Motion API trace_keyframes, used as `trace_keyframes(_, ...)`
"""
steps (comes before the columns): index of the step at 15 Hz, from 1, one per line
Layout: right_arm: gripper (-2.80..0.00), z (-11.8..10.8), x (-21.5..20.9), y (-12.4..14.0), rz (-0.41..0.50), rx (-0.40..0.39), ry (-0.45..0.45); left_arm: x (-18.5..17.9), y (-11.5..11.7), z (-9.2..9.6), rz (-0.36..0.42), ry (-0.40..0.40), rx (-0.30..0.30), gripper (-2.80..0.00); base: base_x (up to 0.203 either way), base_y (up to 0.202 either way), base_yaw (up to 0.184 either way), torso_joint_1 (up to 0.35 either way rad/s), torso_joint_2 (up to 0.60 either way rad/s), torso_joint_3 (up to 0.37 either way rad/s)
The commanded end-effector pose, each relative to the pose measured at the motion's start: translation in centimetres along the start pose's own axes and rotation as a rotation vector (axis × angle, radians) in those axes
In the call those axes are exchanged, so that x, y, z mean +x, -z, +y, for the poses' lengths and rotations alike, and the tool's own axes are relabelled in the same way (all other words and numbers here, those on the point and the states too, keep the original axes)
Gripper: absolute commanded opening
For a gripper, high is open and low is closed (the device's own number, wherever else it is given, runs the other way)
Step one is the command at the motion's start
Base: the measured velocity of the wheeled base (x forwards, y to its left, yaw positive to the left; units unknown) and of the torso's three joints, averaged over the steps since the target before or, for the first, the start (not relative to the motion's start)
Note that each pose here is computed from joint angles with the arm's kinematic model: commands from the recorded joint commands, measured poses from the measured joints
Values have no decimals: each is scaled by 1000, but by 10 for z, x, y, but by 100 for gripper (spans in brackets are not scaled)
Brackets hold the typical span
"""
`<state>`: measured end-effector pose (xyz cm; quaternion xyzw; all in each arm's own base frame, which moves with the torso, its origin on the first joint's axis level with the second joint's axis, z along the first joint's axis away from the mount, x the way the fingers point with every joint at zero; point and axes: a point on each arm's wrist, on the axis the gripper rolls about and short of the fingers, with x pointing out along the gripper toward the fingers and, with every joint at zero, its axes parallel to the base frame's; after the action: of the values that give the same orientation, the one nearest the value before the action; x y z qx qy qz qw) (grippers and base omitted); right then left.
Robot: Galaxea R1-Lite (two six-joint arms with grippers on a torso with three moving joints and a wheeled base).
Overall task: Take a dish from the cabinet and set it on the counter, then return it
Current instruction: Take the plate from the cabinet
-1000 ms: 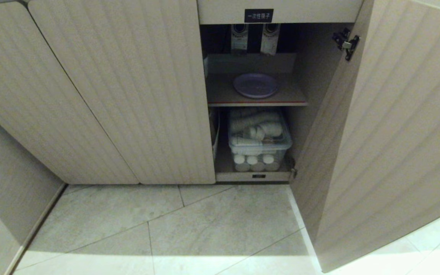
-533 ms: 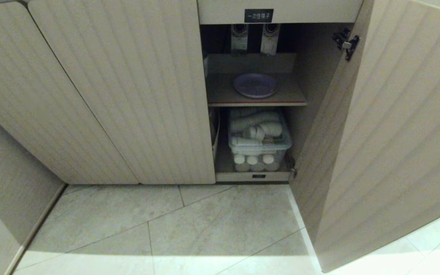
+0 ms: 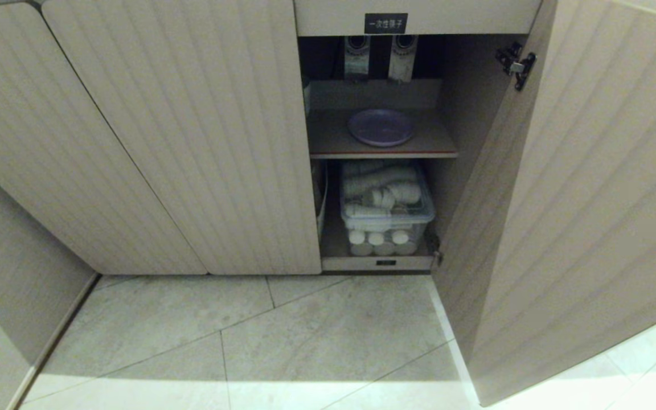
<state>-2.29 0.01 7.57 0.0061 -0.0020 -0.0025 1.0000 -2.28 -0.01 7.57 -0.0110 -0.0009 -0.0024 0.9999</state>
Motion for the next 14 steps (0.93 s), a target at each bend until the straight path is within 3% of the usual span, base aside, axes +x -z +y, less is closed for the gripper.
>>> trace_keyframes(1,-280,0,0,0,1,0,1,0,0,0,-1,0,-1,-280,0,0,0,0,0,0)
trace_keyframes(14,-280,0,0,0,1,0,1,0,0,0,-1,0,-1,-280,0,0,0,0,0,0)
